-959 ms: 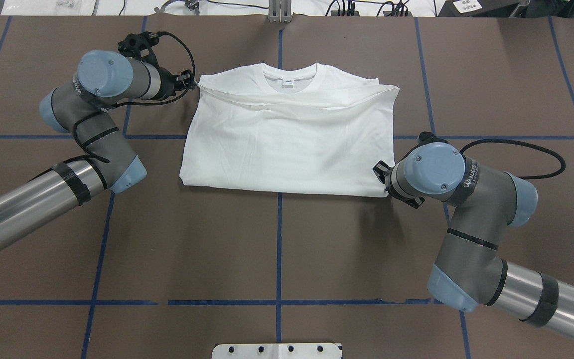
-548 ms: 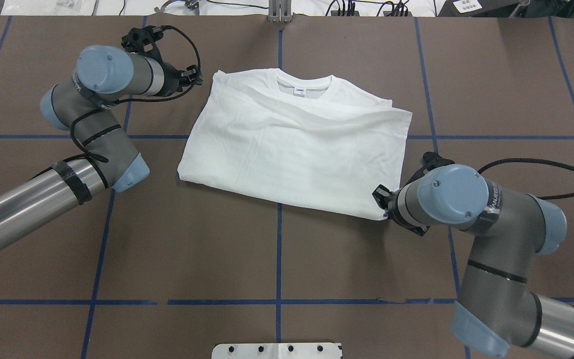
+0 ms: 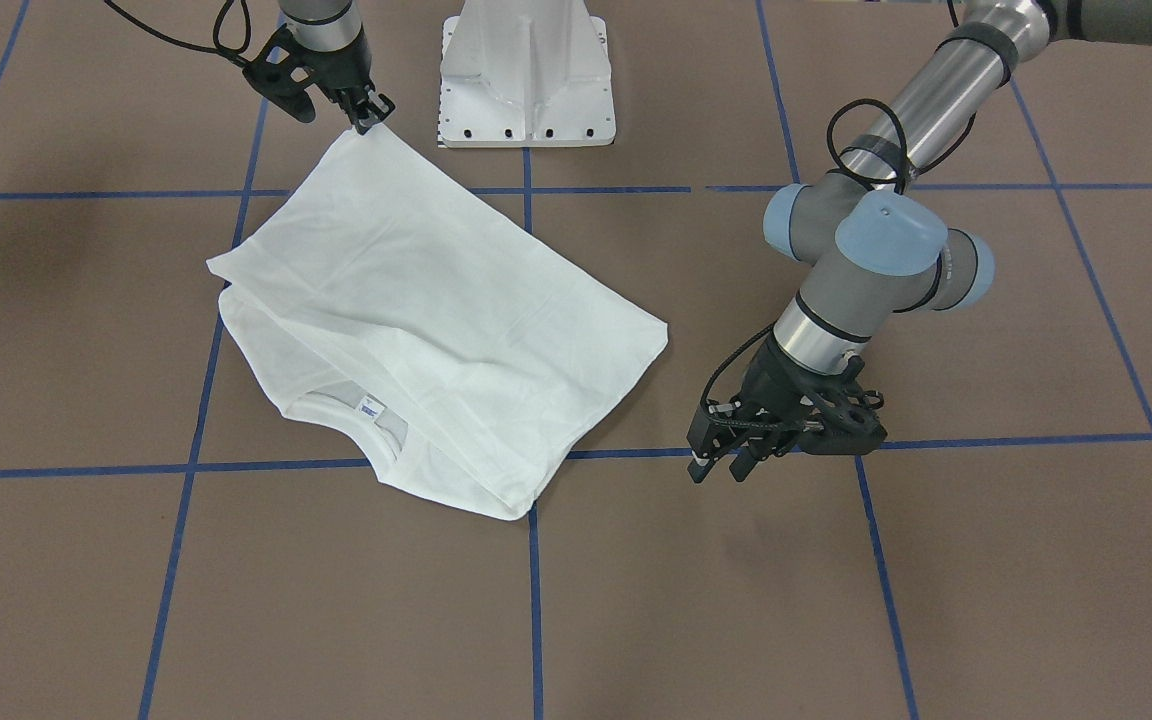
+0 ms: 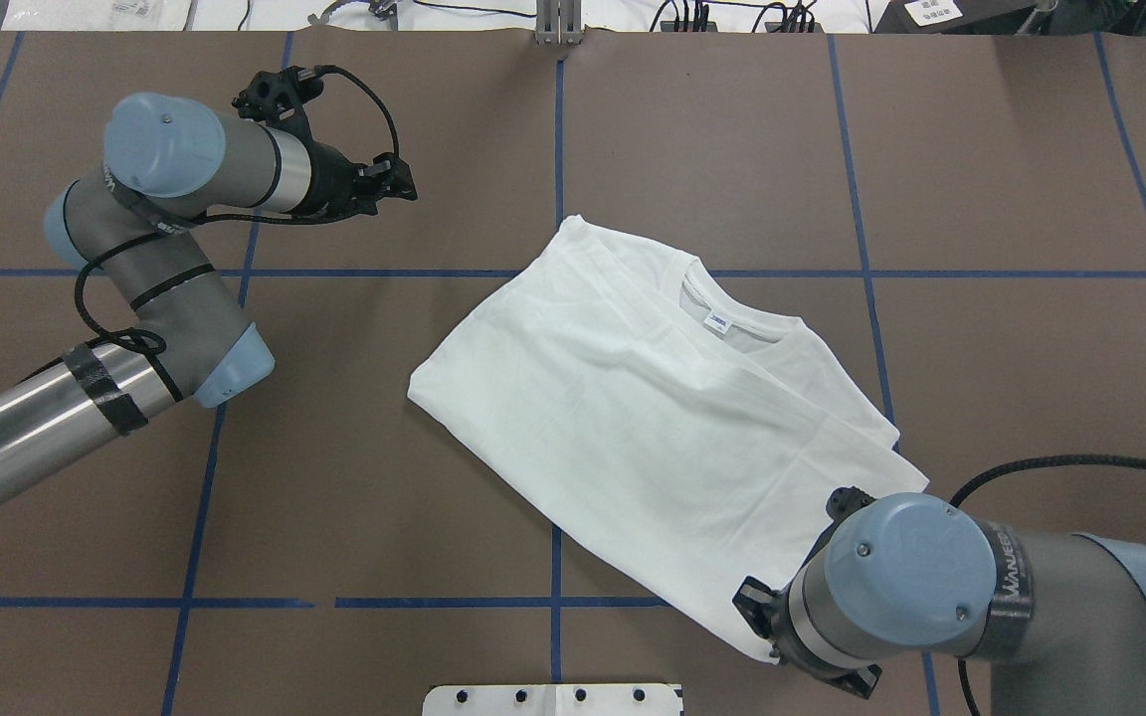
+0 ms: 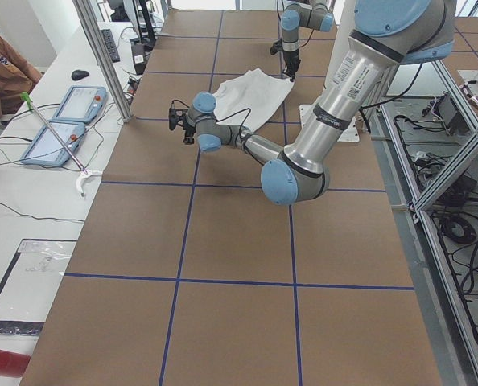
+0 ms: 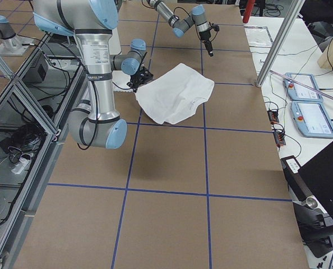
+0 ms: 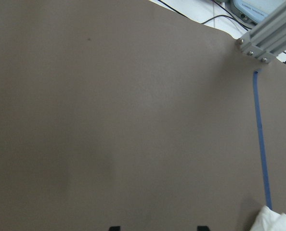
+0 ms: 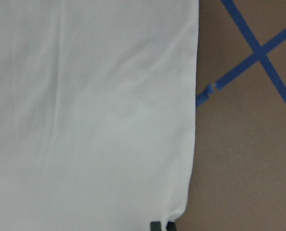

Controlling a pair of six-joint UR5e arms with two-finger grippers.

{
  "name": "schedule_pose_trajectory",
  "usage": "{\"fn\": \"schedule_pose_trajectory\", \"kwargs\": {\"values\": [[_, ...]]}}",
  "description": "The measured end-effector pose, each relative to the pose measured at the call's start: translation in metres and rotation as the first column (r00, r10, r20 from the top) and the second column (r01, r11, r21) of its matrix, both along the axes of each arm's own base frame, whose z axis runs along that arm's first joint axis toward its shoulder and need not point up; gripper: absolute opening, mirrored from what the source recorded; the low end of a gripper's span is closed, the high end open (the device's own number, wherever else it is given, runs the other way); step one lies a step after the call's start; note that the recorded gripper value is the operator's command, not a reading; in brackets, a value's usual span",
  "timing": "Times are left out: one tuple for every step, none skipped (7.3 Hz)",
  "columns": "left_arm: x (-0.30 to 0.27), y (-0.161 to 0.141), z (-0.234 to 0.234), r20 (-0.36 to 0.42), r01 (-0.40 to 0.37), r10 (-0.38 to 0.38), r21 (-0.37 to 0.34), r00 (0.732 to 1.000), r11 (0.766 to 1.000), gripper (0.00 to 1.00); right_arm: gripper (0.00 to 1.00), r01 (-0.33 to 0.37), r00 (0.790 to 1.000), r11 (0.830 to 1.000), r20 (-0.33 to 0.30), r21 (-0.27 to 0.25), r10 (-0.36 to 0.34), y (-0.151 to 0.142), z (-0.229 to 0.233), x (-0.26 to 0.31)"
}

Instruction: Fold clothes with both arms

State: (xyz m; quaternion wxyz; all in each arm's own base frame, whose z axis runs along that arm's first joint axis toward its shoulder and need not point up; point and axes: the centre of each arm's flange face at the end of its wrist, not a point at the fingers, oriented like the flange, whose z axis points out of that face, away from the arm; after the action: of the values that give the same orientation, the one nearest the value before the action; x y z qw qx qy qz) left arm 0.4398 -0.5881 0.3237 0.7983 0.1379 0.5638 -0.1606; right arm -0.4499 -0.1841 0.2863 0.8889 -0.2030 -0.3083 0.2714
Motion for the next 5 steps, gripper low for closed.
{"fn": "schedule_pose_trajectory", "kwargs": {"values": [[0.001,0.017,-0.003,-0.038,-0.025,0.023,-0.046,0.999,0.999,0.7,0.39,0.031,1.0,0.999,-0.002,-0.023,-0.031,0.016,-0.002,-0.002],[0.01,0.047,-0.001,-0.075,-0.056,0.049,-0.099,0.996,0.993,0.73,0.99,0.05,0.999,0.998,-0.001,-0.031,-0.05,0.026,-0.004,-0.004],[0.021,0.087,0.0,-0.109,-0.095,0.078,-0.154,0.991,0.983,0.73,1.0,0.055,0.999,0.998,-0.001,-0.038,-0.055,0.031,-0.005,-0.005],[0.032,0.121,-0.008,-0.124,-0.129,0.104,-0.21,0.987,0.969,0.73,1.0,0.038,0.999,0.998,0.0,-0.045,-0.038,0.028,-0.007,-0.004],[0.044,0.152,-0.02,-0.112,-0.157,0.131,-0.271,0.985,0.95,0.73,1.0,-0.005,1.0,0.999,0.003,-0.047,0.005,0.01,-0.009,0.003]]}}
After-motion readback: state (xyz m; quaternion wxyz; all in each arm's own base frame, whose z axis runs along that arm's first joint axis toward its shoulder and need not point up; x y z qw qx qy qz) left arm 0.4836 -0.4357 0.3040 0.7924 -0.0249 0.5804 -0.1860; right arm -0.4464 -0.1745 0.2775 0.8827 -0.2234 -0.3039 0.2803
